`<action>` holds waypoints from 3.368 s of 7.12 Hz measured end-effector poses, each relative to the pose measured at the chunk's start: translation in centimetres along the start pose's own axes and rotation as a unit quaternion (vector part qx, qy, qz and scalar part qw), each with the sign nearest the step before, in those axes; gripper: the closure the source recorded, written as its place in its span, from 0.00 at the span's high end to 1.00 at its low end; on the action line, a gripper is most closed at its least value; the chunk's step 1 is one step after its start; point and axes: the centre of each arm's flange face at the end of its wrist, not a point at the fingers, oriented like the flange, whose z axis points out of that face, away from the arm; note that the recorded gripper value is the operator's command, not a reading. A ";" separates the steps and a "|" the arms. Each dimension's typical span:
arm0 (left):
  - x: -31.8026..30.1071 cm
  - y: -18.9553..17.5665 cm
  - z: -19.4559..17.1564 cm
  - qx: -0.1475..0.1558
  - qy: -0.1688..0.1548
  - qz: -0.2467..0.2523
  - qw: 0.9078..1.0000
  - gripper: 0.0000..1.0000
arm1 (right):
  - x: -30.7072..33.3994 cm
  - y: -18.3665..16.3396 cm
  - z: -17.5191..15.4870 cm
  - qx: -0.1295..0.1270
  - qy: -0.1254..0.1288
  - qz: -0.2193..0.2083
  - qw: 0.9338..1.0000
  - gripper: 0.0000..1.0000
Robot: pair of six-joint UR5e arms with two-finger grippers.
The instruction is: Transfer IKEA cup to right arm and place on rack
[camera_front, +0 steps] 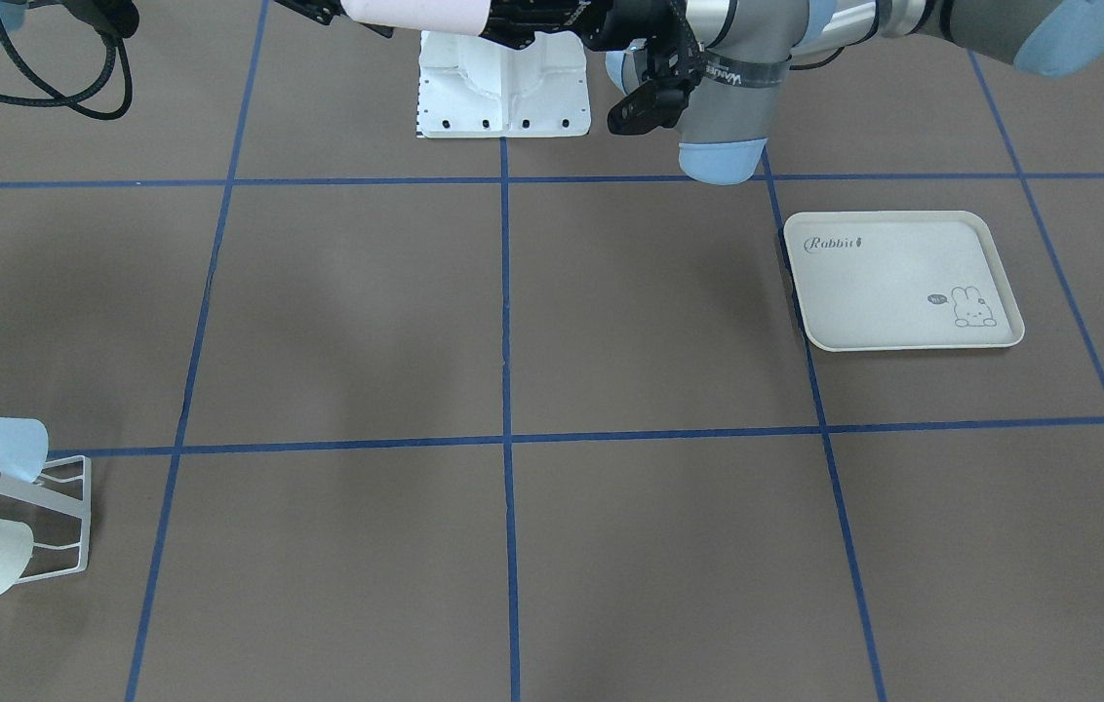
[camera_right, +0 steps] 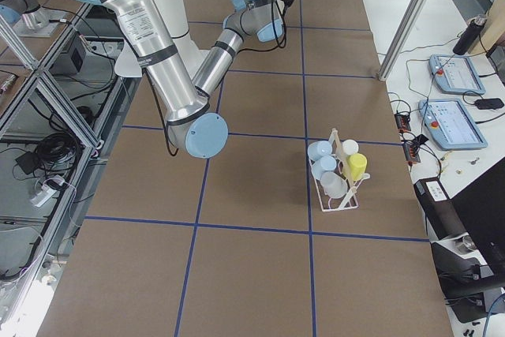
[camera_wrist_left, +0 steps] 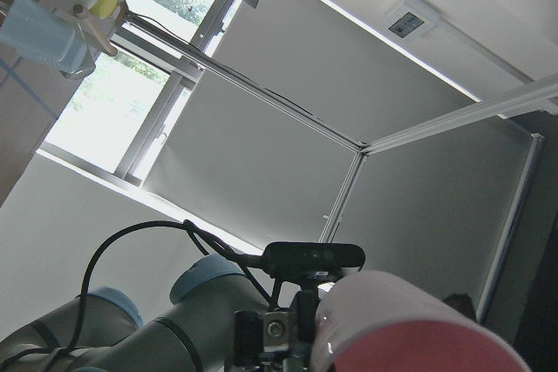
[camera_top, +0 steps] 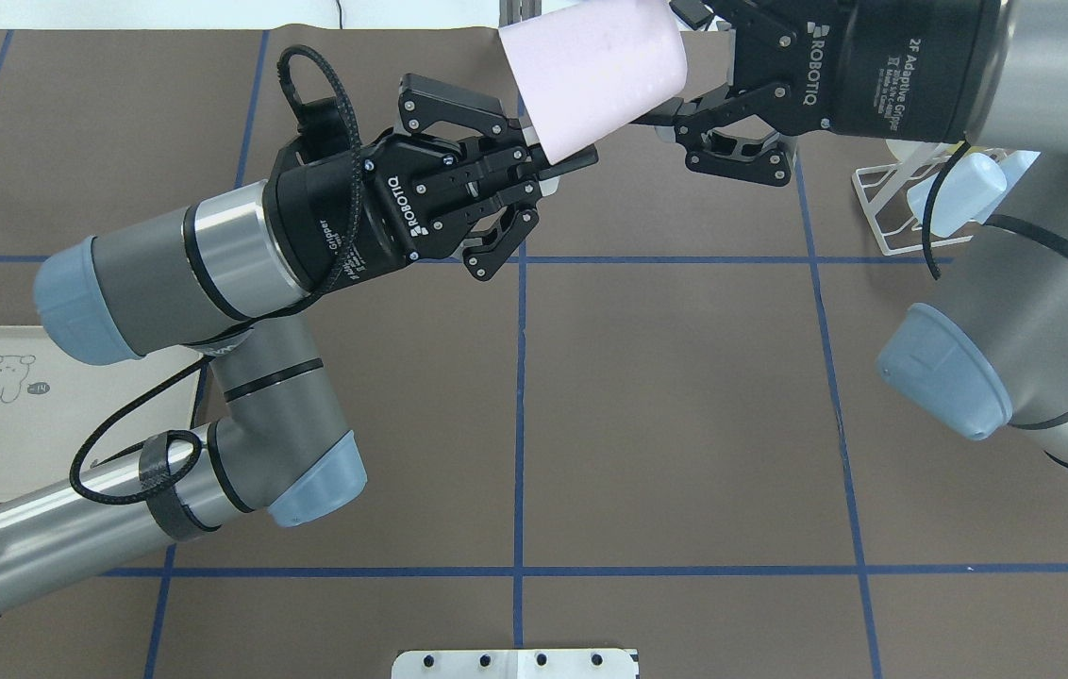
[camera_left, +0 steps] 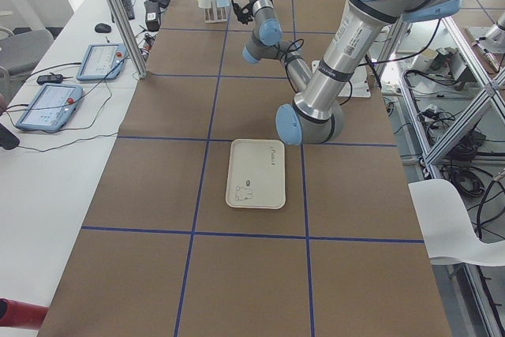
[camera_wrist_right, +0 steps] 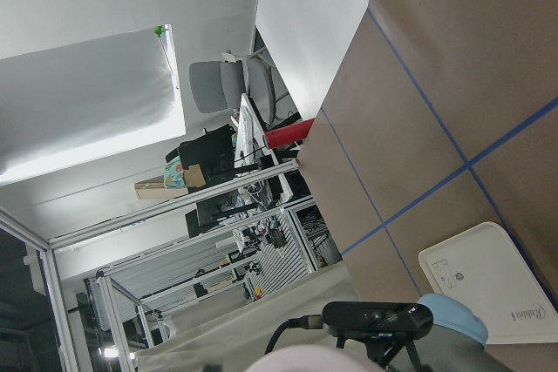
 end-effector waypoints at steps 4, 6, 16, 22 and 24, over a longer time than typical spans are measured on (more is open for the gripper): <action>0.4 -0.3 -0.6 0.003 -0.001 0.009 1.000 0.78 | -0.1 0.0 -0.4 0.001 -0.001 0.001 1.000 0.00; 0.1 -1.5 -1.6 0.016 -0.010 0.021 1.000 0.78 | 0.0 -1.8 -1.7 0.026 0.002 -0.013 1.000 0.00; -0.9 -7.3 -3.8 0.083 -0.048 0.077 0.992 0.78 | 5.0 -45.5 -16.8 0.154 0.437 -0.427 0.777 0.00; -1.3 -7.6 -3.6 0.089 -0.054 0.082 0.991 0.79 | 8.5 -50.4 -22.4 0.094 0.517 -0.431 0.734 0.00; -1.3 -7.6 -3.7 0.090 -0.055 0.082 0.991 0.79 | 9.5 -50.9 -22.2 0.089 0.522 -0.424 0.735 0.00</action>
